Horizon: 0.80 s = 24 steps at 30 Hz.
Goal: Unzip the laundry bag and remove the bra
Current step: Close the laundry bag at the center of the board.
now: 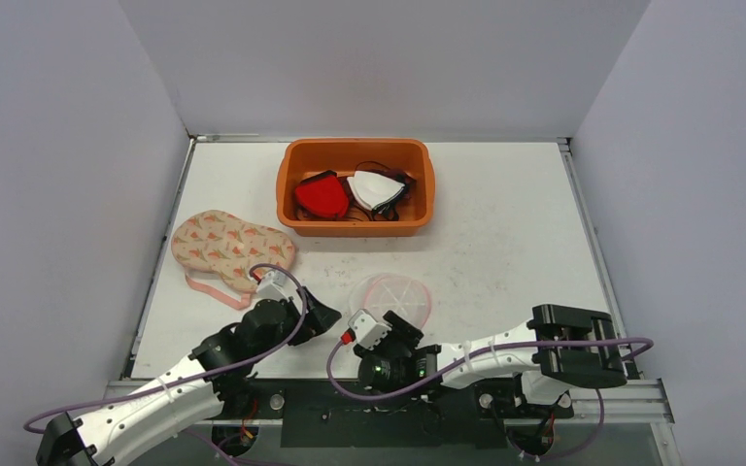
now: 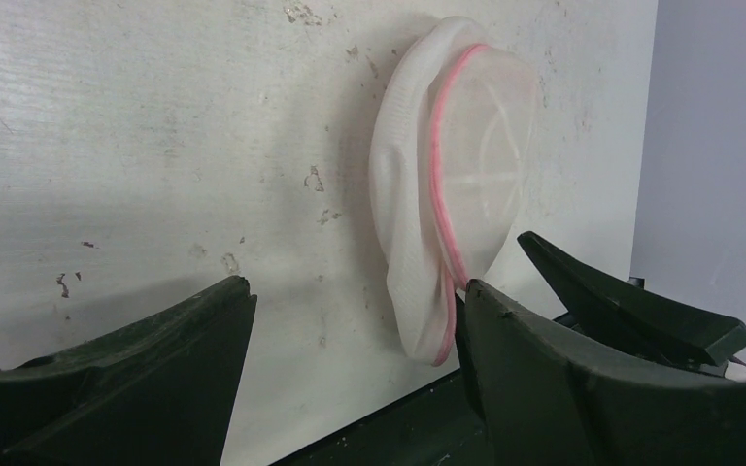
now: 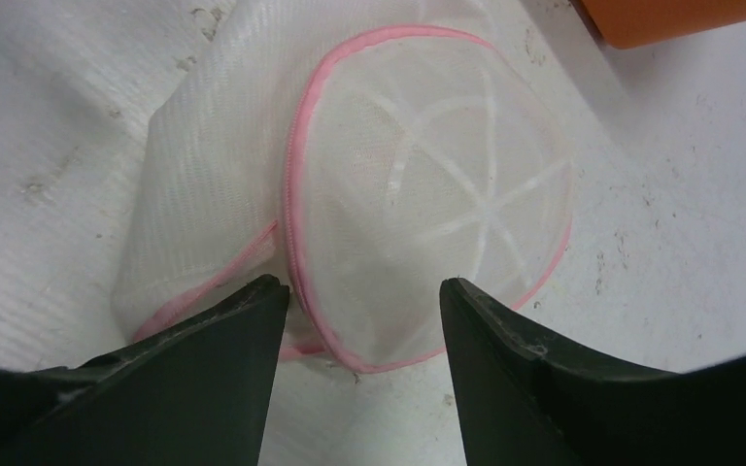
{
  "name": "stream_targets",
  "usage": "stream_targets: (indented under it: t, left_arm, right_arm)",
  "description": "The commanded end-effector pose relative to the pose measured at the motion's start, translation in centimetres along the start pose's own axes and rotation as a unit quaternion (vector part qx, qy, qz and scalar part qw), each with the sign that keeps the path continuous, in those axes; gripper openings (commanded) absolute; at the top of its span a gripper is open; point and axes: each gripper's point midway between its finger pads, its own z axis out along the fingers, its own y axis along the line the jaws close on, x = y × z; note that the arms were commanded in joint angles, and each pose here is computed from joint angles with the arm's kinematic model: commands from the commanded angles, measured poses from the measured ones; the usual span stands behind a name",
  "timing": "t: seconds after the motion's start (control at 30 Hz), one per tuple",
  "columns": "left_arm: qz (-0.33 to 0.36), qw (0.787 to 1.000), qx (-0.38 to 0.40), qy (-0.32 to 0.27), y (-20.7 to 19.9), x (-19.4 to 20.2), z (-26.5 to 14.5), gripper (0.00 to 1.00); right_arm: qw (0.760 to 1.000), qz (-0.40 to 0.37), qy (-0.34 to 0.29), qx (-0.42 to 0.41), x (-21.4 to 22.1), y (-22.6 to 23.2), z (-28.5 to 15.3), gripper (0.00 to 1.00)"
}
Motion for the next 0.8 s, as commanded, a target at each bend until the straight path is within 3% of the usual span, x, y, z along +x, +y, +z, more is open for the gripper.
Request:
stream_targets:
  t: [0.0,0.23,0.77]
  left_arm:
    - [-0.002,1.000,0.002,-0.003,-0.1,-0.1,0.2,0.77]
    - [-0.002,1.000,0.010,-0.006,-0.7,-0.4,0.2,0.78]
    - [0.024,0.997,0.067,-0.029,-6.1,-2.8,0.2,0.78]
  right_arm:
    - [0.999,0.028,-0.017,0.039,-1.5,-1.2,0.3,0.52]
    - [0.995,0.053,-0.038,0.071,-3.0,-3.2,-1.3,0.09]
    - [0.978,0.119,-0.087,0.147,-10.1,-12.4,-9.2,0.05]
